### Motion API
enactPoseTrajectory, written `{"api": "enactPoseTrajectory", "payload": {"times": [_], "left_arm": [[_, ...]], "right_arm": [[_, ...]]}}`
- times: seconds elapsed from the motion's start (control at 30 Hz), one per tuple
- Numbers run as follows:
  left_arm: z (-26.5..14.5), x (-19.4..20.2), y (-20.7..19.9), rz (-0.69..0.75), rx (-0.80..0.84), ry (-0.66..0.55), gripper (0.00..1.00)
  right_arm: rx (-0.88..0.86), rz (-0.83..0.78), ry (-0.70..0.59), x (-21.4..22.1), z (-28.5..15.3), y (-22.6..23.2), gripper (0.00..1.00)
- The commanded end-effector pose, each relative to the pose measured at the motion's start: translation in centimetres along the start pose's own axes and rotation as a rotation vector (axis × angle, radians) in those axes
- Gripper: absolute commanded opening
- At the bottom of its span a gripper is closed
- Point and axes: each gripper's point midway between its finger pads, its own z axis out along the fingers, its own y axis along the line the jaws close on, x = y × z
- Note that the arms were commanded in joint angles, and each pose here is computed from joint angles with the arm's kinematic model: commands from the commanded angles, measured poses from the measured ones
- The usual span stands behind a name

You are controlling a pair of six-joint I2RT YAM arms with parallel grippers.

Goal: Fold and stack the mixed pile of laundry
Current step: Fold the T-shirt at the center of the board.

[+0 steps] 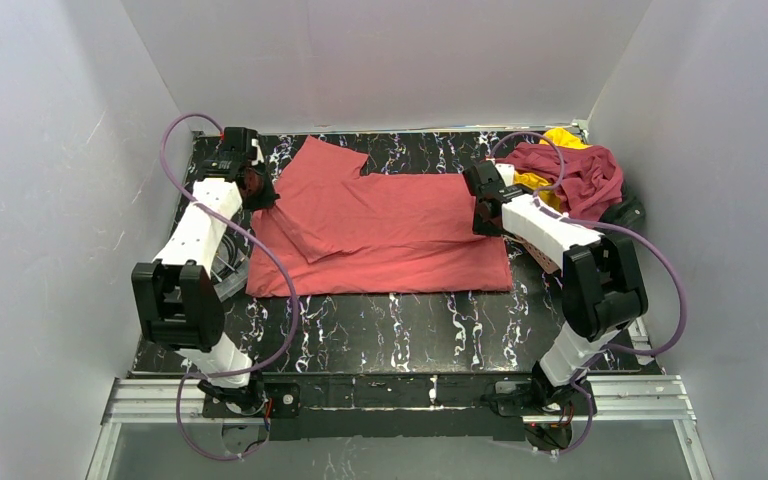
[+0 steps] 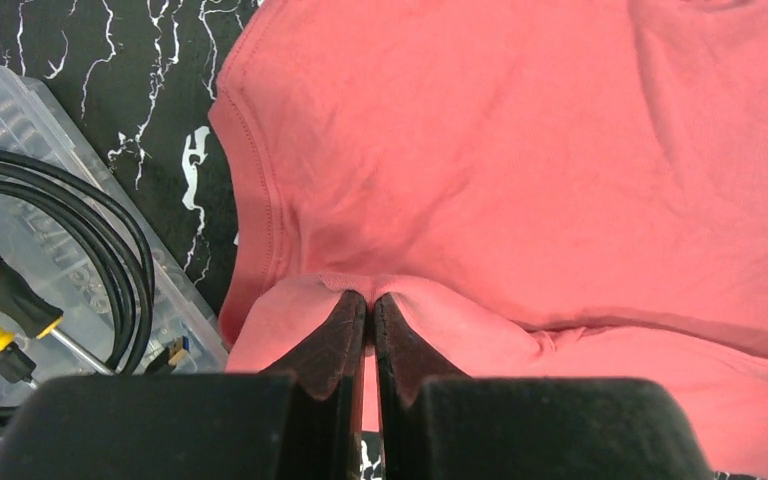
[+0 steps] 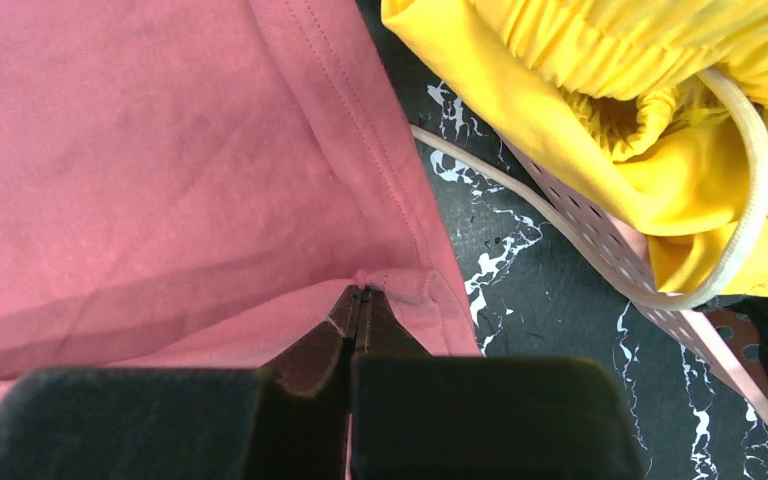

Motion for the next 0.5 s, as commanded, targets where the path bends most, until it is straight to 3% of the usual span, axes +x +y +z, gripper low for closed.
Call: {"api": "enactPoseTrajectory", "payload": {"times": [0.0,0.27,0.33,0.4,0.47], "left_arm": [[0.3,-1.9,0.9,-0.029,-0.029,-0.038,0.00],[2.1,-3.4,-1.9,0.004,0.123,-0.028,0.00],[2.4,-3.8,-2.4,0.023,0.141,-0.011,0.19],[2.3,-4.0,-2.4,0.024,0.141,-0.004,0.43],[1.5,-4.0,-2.7,0.016,0.160,-0.012,0.63]], "right_arm": [[0.036,0.029,-0.076,-2.7,0.1,-0.2,0.01],[0.010,0.010,-0.089,-4.0,0.0,0.6,0.04],[-0.035,-0.008,-0.096,-4.7,-0.7,1.3,0.20],[-0.098,-0.027,-0.109,-5.4,-1.9,2.1,0.48],[-0.176,-0.044,-0.127,-6.0,-3.4,3.0,0.68]]}}
